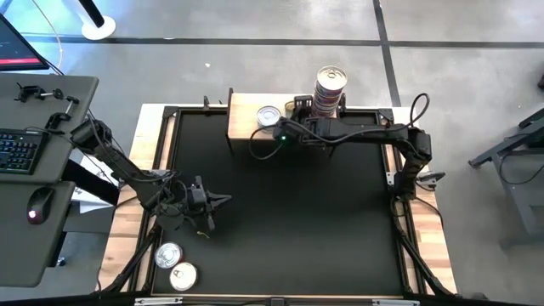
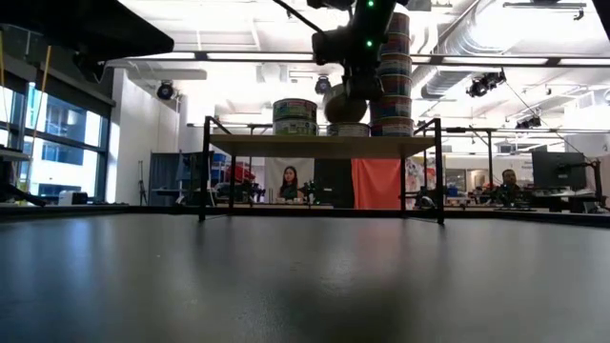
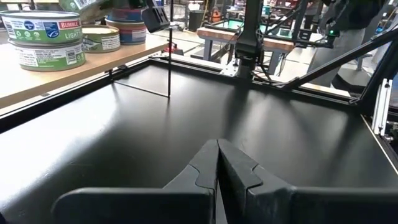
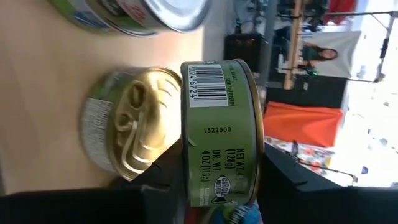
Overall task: Stack canned seafood by type on shelf
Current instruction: Stack the green tuna can on top of the green tuna can, then stack the blue tuna can on top of the blue tuna can
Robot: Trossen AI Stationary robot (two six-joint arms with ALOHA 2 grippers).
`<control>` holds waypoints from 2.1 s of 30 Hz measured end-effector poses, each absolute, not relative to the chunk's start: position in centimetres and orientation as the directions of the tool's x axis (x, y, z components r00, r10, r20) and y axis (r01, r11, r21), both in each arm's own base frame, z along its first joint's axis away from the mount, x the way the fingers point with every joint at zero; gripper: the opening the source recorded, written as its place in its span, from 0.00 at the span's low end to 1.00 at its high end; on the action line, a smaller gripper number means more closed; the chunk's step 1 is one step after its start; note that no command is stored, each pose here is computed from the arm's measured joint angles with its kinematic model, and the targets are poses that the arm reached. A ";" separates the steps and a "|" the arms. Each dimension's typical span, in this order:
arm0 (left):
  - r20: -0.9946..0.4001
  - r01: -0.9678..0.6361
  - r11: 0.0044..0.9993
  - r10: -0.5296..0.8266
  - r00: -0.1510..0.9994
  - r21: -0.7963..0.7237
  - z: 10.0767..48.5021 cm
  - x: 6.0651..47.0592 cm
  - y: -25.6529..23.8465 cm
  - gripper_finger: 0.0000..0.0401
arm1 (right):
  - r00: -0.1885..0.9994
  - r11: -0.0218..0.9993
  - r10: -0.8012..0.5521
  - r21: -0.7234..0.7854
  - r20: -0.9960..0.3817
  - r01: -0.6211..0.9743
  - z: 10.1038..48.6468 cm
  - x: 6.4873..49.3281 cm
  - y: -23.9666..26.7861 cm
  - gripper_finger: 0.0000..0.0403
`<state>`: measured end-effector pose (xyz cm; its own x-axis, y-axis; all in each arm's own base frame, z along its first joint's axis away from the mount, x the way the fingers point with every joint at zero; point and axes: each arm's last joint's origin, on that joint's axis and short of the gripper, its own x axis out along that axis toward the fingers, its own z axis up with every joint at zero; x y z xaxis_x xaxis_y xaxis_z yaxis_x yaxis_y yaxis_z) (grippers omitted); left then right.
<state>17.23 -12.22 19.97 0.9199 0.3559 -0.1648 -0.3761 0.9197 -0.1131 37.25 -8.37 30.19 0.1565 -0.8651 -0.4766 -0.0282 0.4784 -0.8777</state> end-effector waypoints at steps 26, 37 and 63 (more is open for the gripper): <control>-0.185 -0.387 0.913 0.362 0.914 -0.128 19.6 17.1 -12.1 0.00 | 0.190 0.565 -0.816 -0.823 -0.547 0.059 30.0 37.2 -8.6 0.56; -0.205 -0.395 0.912 0.367 0.907 -0.114 19.3 17.0 -12.0 0.00 | 0.179 0.619 -0.780 -0.780 -0.599 0.087 30.2 36.7 -7.9 0.56; -0.528 0.173 0.983 -0.120 0.841 0.053 23.4 18.5 -16.0 0.00 | 0.352 0.886 -0.452 -0.364 -0.820 0.288 36.7 35.3 -1.6 0.44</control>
